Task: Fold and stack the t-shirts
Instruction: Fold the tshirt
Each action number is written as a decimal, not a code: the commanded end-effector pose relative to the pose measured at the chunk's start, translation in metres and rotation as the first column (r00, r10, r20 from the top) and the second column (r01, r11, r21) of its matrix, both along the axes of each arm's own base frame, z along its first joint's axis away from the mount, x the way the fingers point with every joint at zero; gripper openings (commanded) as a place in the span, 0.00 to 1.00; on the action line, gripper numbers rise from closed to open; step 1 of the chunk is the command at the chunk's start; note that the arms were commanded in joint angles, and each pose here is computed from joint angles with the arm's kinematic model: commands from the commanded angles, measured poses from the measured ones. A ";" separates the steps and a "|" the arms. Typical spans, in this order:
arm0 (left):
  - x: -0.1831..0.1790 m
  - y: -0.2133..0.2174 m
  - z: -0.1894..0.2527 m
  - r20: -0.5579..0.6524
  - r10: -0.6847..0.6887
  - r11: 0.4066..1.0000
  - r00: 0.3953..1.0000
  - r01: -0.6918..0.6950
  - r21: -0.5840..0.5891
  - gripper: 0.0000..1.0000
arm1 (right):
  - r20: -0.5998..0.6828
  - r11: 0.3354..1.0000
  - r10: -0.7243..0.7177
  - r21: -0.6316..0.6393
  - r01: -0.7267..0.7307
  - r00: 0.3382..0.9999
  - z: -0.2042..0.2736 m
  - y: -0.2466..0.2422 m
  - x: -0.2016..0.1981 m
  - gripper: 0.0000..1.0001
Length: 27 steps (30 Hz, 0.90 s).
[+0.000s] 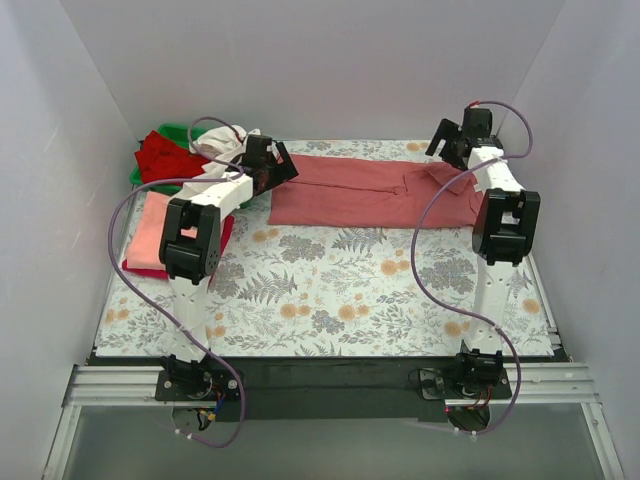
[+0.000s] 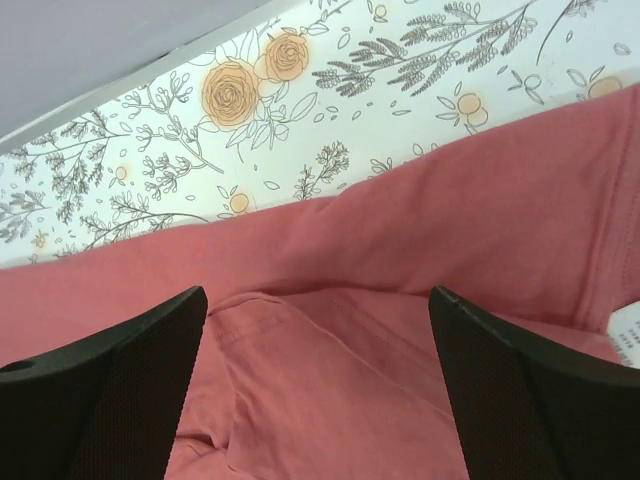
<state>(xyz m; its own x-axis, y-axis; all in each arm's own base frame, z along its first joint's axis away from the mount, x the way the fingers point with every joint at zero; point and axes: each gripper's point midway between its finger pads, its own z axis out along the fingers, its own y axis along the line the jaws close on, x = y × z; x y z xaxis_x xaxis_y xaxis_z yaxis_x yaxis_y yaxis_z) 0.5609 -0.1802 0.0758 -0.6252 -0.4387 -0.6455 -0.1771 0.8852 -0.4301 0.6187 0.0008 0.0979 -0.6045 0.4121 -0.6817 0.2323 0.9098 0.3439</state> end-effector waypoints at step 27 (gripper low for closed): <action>-0.062 -0.045 -0.037 -0.087 -0.190 0.976 0.978 0.178 -0.127 0.94 | -0.054 0.994 0.107 0.022 -0.106 0.993 -0.027 0.023 -0.028 0.98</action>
<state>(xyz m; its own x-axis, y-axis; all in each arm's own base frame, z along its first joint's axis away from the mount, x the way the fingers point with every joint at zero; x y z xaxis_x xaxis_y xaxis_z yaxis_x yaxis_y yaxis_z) 0.4994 -0.2359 0.0496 -0.7646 -0.3779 -0.5221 -0.0340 0.8326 -0.5528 0.5623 0.0350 0.0428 -0.7547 0.3287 -0.5677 0.1464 0.9280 0.3427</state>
